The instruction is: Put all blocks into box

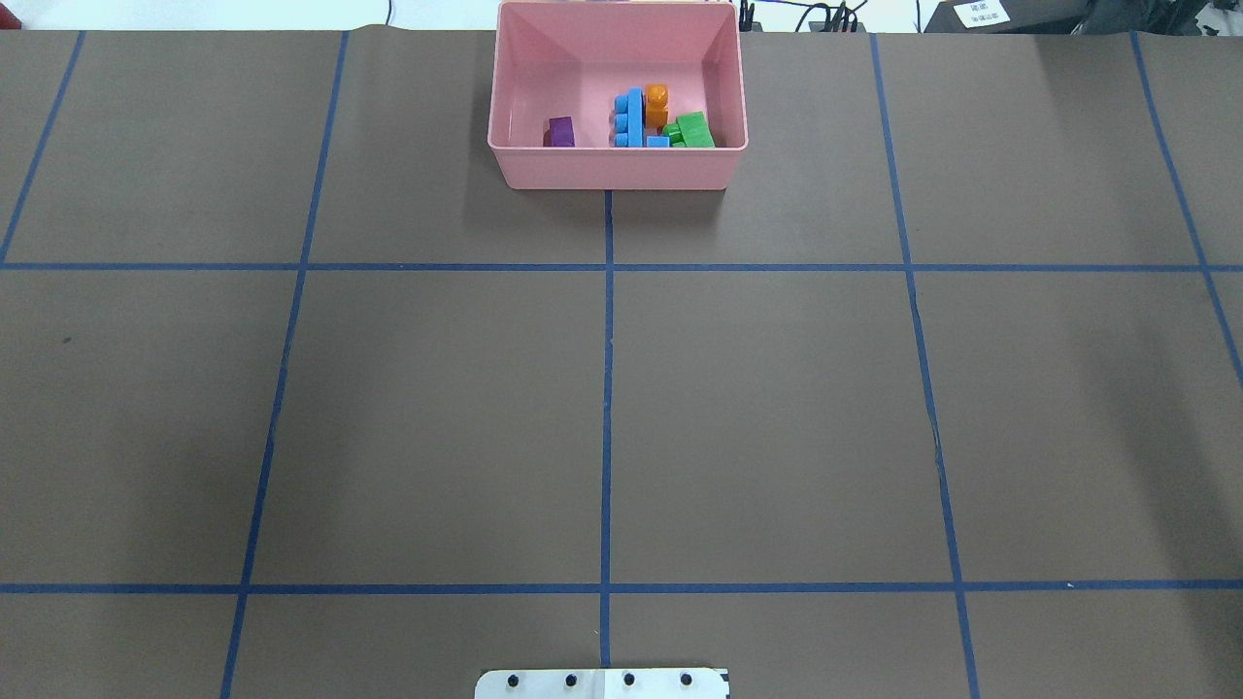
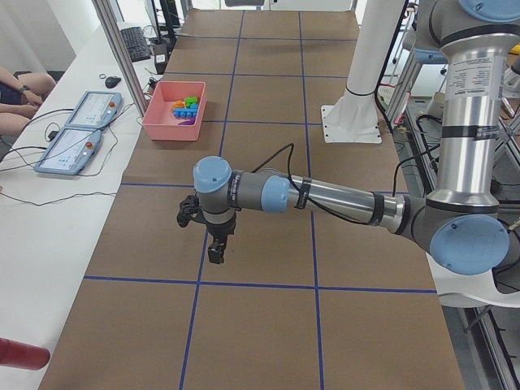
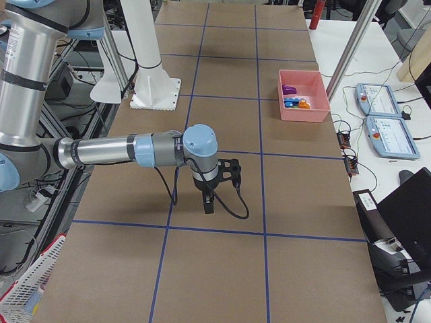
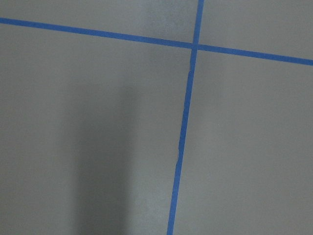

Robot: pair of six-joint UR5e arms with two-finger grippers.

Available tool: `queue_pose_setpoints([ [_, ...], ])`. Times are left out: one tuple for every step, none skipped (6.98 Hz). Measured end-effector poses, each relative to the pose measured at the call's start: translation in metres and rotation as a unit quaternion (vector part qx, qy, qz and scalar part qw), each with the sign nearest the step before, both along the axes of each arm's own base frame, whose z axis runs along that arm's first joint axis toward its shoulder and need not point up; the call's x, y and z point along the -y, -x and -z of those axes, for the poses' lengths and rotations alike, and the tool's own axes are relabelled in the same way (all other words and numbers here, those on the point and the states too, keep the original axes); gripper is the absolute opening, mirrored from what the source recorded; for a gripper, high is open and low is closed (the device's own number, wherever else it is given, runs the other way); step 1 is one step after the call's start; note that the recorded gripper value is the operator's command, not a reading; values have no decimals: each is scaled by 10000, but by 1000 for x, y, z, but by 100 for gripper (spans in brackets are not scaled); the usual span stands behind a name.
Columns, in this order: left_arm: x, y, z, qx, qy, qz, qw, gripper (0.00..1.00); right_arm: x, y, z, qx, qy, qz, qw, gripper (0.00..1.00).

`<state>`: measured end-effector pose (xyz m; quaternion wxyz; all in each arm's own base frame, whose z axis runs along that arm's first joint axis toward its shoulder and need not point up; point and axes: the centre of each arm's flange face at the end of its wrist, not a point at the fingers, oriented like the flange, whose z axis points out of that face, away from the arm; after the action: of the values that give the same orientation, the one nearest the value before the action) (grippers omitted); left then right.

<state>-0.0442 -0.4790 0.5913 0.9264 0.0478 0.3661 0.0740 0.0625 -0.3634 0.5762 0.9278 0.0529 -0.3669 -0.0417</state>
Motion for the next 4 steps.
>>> queue_pose_setpoints([
  [-12, 8, -9, -94, 87, 80, 9999, 100, 0, 0, 0, -2, -4, 0, 10000, 100],
  [-16, 11, -12, -137, 133, 128, 9997, 100, 0, 0, 1, -2, -9, 0, 10000, 100],
  [-18, 13, -12, -155, 130, 148, 9997, 100, 0, 0, 1, -2, -12, 0, 10000, 100],
  [-17, 14, -10, -155, 40, 144, 9998, 100, 0, 0, 2, -2, -20, 0, 10000, 100],
])
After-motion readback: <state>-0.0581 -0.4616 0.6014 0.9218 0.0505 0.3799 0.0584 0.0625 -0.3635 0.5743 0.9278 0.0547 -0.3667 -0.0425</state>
